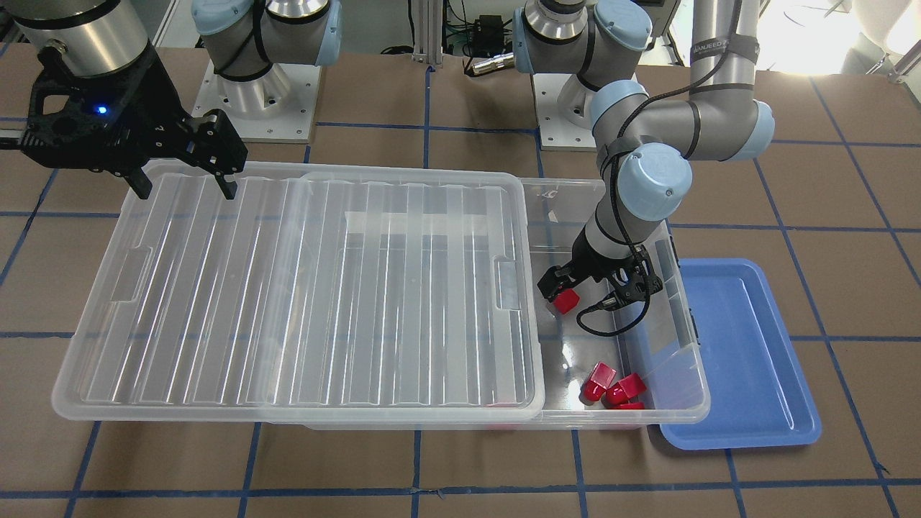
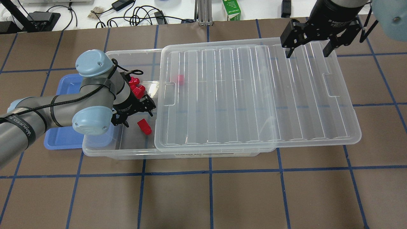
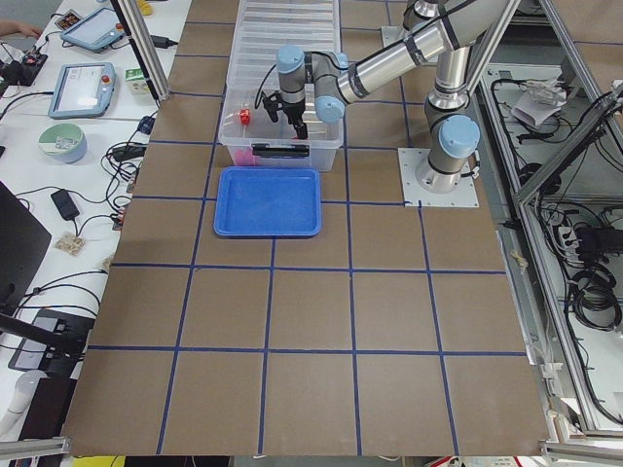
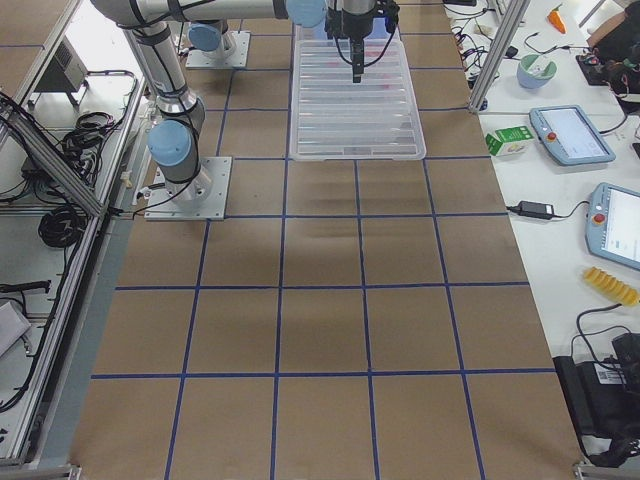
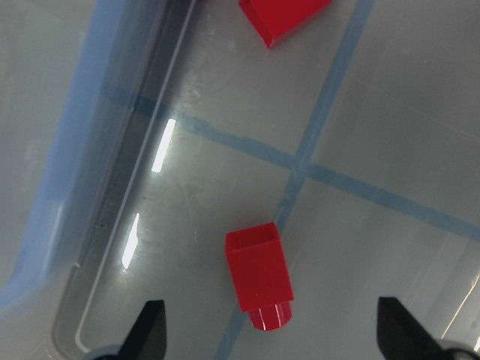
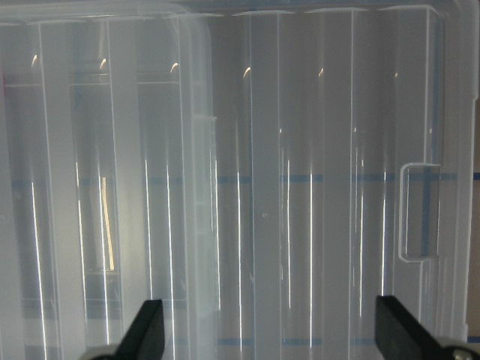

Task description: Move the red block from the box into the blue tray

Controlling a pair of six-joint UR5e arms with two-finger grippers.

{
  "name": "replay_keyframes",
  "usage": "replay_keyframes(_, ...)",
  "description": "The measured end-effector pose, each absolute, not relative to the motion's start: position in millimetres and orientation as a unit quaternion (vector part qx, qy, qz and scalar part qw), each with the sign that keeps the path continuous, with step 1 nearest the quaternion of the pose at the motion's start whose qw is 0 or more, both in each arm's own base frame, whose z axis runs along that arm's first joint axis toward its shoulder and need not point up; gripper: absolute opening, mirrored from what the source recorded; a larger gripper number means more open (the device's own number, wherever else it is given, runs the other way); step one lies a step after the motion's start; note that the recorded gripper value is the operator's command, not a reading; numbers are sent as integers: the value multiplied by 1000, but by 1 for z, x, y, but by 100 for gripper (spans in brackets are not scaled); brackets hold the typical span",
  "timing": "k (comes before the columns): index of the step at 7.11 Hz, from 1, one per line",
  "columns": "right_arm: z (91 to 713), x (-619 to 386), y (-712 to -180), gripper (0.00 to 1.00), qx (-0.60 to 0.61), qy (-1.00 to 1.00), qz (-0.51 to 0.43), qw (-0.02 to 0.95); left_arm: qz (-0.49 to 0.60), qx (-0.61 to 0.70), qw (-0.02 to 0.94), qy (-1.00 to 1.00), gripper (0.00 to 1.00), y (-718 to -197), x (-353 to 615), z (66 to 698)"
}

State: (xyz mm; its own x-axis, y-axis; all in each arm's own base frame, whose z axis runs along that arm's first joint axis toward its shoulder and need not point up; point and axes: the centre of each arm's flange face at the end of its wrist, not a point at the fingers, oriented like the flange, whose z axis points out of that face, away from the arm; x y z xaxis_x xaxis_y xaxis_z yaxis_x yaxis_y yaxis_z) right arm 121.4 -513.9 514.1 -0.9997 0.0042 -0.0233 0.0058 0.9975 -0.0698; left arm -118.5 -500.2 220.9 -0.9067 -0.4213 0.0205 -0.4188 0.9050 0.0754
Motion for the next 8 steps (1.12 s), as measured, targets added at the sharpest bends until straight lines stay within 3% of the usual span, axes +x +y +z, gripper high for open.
replay_keyframes(1,514,121,-514,100,3,999,-35,11,-41,219,16,-975,98,-498,-118,207)
replay_keyframes(2,513,121,-514,100,2,999,-34,9,-42,221,16,-974,80,-497,-118,194)
replay_keyframes(3,513,121,-514,100,2,999,-33,9,-43,222,16,-974,32,-497,-118,184)
replay_keyframes(4,513,121,-514,100,3,999,-33,9,-44,222,16,-974,12,-497,-118,179)
replay_keyframes(6,513,121,-514,100,3,999,-33,8,-46,223,17,-974,0,-498,-117,177)
replay_keyframes(8,513,121,-514,100,3,999,-34,9,-36,225,26,-973,0,-506,-115,198)
